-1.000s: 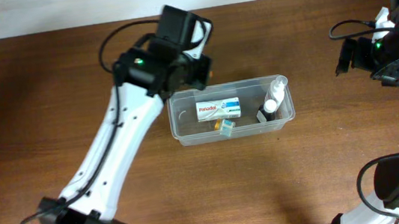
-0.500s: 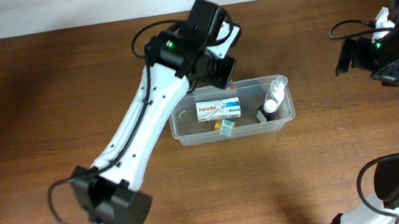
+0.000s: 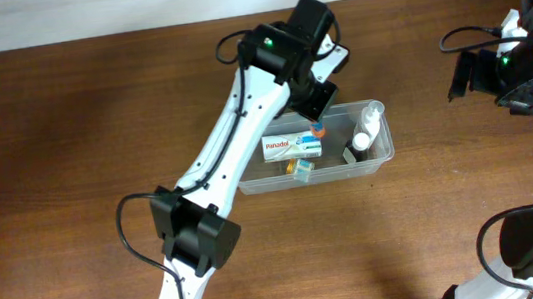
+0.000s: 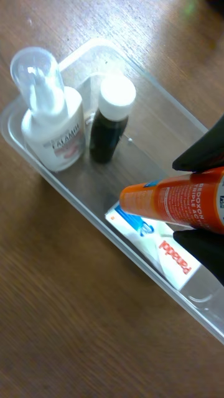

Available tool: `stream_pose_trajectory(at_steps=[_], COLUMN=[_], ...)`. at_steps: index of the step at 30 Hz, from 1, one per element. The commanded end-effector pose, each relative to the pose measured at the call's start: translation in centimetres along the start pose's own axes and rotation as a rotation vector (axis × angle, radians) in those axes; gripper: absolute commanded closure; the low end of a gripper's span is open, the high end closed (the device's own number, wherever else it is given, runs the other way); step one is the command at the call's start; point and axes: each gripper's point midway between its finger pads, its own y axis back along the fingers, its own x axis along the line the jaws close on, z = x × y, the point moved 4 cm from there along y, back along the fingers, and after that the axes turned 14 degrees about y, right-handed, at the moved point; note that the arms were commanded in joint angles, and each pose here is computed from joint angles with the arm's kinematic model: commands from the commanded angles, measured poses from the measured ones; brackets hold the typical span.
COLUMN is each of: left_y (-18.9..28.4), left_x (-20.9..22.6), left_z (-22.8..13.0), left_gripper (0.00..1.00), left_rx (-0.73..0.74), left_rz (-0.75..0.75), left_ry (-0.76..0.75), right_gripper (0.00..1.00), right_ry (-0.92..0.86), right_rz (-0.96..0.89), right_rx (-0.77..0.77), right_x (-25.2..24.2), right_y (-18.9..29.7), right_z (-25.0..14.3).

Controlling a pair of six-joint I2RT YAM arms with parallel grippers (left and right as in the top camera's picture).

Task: Pack container
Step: 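Carry the orange tube over the container and lower it in upright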

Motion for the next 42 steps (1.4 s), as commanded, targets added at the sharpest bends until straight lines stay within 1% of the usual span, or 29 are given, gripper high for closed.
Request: stream_pose_trajectory(at_steps=[1, 7, 10, 16, 20, 21, 22, 23, 25, 26, 27, 29, 30, 34, 35, 36, 38, 39, 40, 42], left_y=[0.8, -0.7, -2.9, -5.8, -6.3, -6.3, -6.3, -6.3, -6.3, -6.4, -6.4, -6.3, -6.4, -6.3, -6.3, -6.3, -6.3, -6.1, -5.9, -4.4], left_x=[-1.2, -1.9, -2.2, -1.9, -1.8, -1.9, -1.9, -2.0, -2.1, -2.1, -2.1, -2.1, -2.1, -2.1, -2.1, -2.1, -2.1, -2.1, -2.1, -2.4], left_z=[0.7, 0.9, 0.9, 0.6, 0.7, 0.7, 0.8, 0.8, 0.7, 0.7, 0.7, 0.7, 0.7, 0.6, 0.6, 0.6, 0.6, 0.6, 0.6, 0.9], left_gripper=[1.0, 1.0, 1.0, 1.0, 0.99, 0.95, 0.88, 0.75, 0.67, 0.6, 0.57, 0.55, 0.49, 0.48, 0.46, 0.4, 0.36, 0.25, 0.21, 0.07], left_rx=[-0.047, -0.043, -0.021, 0.02, 0.022, 0.019, 0.017, 0.016, 0.017, 0.017, 0.017, 0.017, 0.018, 0.022, 0.024, 0.024, 0.024, 0.023, 0.023, -0.004], left_rz=[-0.013, -0.019, -0.02, -0.014, -0.014, -0.014, -0.015, -0.015, -0.016, -0.016, -0.016, -0.016, -0.016, -0.015, -0.015, -0.015, -0.015, -0.016, -0.016, -0.02], left_ry=[-0.057, -0.073, -0.081, -0.078, -0.077, -0.078, -0.078, -0.08, -0.081, -0.082, -0.082, -0.082, -0.082, -0.082, -0.082, -0.081, -0.081, -0.081, -0.081, -0.086], right_gripper=[0.02, 0.02, 0.02, 0.02, 0.02, 0.02, 0.02, 0.02, 0.02, 0.02, 0.02, 0.02, 0.02, 0.02, 0.02, 0.02, 0.02, 0.02, 0.02, 0.02], right_ry=[-0.001, -0.001, -0.001, -0.001, -0.001, -0.001, -0.001, -0.001, -0.001, -0.001, -0.001, -0.001, -0.001, -0.001, -0.001, -0.001, -0.001, -0.001, -0.001, -0.001], right_rz=[-0.011, -0.011, -0.011, -0.011, -0.011, -0.011, -0.011, -0.011, -0.011, -0.011, -0.011, -0.011, -0.011, -0.011, -0.011, -0.011, -0.011, -0.011, -0.011, -0.011], right_rx=[0.006, 0.006, 0.007, 0.006, 0.006, 0.006, 0.006, 0.006, 0.006, 0.006, 0.006, 0.006, 0.006, 0.006, 0.007, 0.006, 0.007, 0.007, 0.007, 0.007], right_x=[-0.2, -0.2, -0.2, -0.2, -0.2, -0.2, -0.2, -0.2, -0.2, -0.2, -0.2, -0.2, -0.2, -0.2, -0.2, -0.2, -0.2, -0.2, -0.2, -0.2], right_y=[-0.1, -0.1, -0.1, -0.1, -0.1, -0.1, -0.1, -0.1, -0.1, -0.1, -0.1, -0.1, -0.1, -0.1, -0.1, -0.1, -0.1, -0.1, -0.1, -0.1], right_z=[-0.1, -0.1, -0.1, -0.1, -0.1, -0.1, -0.1, -0.1, -0.1, -0.1, -0.1, -0.1, -0.1, -0.1, -0.1, -0.1, -0.1, -0.1, -0.1, -0.1])
